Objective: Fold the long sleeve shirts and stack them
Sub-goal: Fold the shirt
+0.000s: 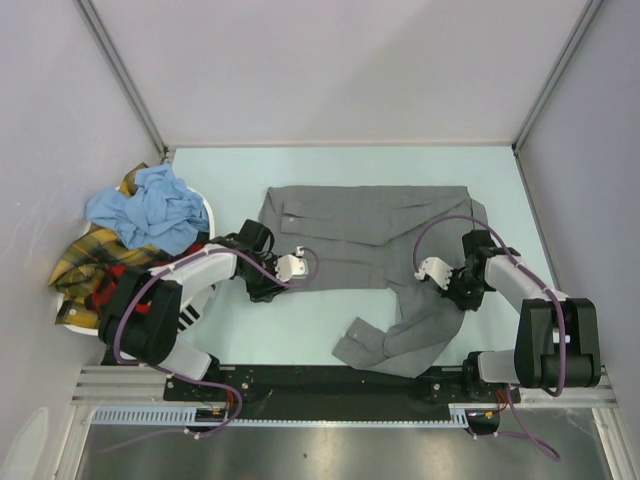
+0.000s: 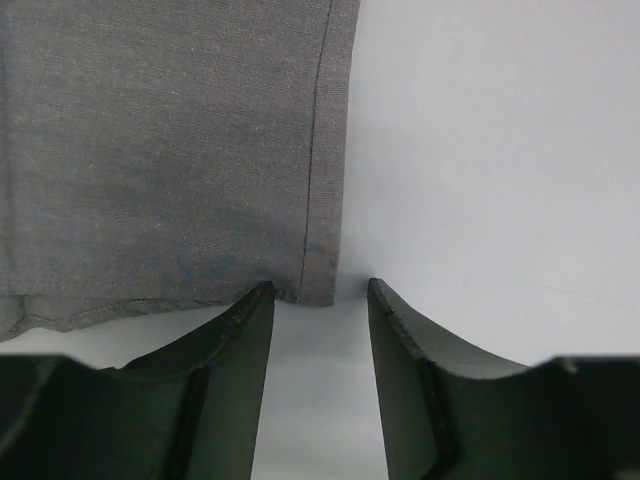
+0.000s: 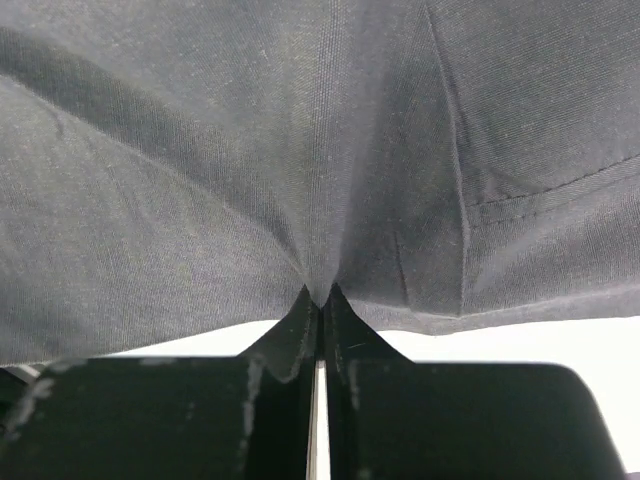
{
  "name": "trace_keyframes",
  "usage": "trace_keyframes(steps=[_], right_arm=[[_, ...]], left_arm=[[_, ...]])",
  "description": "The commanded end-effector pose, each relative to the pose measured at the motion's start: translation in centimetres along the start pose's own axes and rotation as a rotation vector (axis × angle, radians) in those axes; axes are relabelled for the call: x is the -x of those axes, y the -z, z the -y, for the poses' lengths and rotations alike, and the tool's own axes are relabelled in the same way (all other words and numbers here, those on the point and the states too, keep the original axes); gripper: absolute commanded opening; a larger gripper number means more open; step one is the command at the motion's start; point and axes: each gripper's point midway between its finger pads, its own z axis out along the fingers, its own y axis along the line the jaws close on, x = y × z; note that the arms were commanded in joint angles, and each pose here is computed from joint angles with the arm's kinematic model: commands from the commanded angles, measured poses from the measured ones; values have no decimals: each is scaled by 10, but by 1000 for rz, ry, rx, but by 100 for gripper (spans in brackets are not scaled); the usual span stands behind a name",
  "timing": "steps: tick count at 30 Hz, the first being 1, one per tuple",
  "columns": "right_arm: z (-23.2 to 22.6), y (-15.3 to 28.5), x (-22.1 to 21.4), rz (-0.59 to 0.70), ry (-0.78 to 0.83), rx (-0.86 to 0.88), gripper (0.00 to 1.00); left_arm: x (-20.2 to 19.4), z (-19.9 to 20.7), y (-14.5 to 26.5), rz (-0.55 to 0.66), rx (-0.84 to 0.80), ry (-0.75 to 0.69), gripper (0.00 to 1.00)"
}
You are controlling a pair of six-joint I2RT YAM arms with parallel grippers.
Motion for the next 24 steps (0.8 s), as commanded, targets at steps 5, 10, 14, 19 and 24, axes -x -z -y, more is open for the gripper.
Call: trace_keyframes(steps=[5, 10, 14, 19, 24], right_arm=[[8, -8, -3, -14, -11, -25, 0], [8, 4, -9, -4, -57, -24, 0], [12, 19, -6, 17, -69, -32, 0], [19, 33, -1, 38, -81, -33, 0], [35, 46, 11, 65, -93, -46, 0]], left_arm=[[-16, 7, -16, -66, -14, -87, 22], [-12, 11, 0, -60, -8, -107, 0], [2, 12, 19, -18, -11, -101, 0], [18, -1, 42, 33, -3, -65, 0], [27, -13, 48, 56, 0, -40, 0]])
